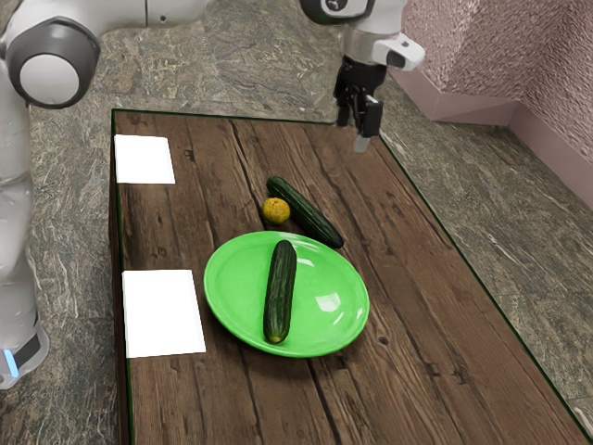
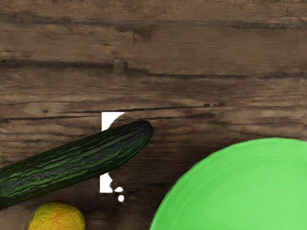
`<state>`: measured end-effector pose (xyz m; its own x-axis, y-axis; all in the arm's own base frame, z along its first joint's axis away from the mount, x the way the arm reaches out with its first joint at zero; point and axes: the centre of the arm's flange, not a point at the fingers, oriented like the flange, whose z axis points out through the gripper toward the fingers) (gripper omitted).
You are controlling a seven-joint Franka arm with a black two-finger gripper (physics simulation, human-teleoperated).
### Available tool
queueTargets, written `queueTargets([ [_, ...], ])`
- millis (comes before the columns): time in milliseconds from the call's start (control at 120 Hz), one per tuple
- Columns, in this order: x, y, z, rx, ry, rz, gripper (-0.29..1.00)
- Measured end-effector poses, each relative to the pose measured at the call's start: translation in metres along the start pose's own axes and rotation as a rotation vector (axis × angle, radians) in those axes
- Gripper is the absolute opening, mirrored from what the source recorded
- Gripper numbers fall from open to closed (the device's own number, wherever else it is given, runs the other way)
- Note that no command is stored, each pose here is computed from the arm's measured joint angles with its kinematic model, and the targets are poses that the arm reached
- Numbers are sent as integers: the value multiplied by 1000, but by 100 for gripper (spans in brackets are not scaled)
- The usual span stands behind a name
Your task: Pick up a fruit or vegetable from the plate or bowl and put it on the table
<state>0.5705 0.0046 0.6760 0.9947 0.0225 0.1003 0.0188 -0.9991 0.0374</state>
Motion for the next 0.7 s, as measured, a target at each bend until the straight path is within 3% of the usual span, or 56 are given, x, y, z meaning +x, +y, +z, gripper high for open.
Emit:
queueTargets([
  [200, 1, -45, -10, -17, 11, -91, 70],
  [358, 13, -22, 7, -24, -10, -81, 70],
  [550, 17, -50, 0, -14, 9, -287, 70],
  [700, 22, -25, 15, -12, -19, -365, 70],
])
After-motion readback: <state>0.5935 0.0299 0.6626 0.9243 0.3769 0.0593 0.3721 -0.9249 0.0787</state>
